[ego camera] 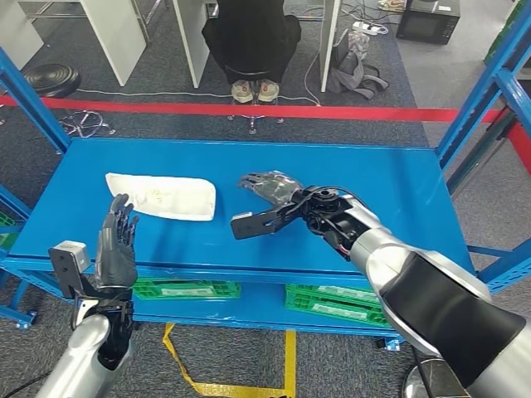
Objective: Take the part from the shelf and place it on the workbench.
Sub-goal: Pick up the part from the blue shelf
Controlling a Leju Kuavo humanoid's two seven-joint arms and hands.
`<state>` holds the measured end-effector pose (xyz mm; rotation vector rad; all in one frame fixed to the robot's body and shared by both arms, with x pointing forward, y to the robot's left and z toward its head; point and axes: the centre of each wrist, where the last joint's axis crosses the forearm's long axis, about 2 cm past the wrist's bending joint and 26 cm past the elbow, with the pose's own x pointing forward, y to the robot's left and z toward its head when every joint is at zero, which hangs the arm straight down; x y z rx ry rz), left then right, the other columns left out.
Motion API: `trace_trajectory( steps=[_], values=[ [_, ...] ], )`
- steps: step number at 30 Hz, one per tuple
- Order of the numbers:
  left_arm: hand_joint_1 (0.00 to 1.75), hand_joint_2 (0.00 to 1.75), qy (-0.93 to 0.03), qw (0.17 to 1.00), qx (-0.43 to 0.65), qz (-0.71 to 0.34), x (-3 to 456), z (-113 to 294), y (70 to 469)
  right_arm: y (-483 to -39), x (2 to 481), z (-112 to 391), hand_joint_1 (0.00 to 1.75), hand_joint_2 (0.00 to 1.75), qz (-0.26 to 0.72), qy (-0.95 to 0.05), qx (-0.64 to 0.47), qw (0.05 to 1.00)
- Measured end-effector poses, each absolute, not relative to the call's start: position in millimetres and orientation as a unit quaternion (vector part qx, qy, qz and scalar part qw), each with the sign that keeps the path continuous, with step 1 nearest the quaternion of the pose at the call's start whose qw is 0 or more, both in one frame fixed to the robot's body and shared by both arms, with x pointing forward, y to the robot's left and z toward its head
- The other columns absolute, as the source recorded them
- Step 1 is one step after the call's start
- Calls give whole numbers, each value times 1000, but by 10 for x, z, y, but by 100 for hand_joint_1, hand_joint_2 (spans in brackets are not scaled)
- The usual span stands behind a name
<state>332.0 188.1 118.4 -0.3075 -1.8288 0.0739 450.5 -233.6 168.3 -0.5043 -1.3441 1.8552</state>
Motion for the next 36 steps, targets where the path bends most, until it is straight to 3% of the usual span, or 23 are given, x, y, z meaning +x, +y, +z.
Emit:
trace_trajectory(
  steps=[36],
  values=[
    [0, 0, -786, 600, -144, 30, 3332, 1157, 1770, -1749, 4551, 2014, 0, 175, 707, -611, -143, 327]
  ],
)
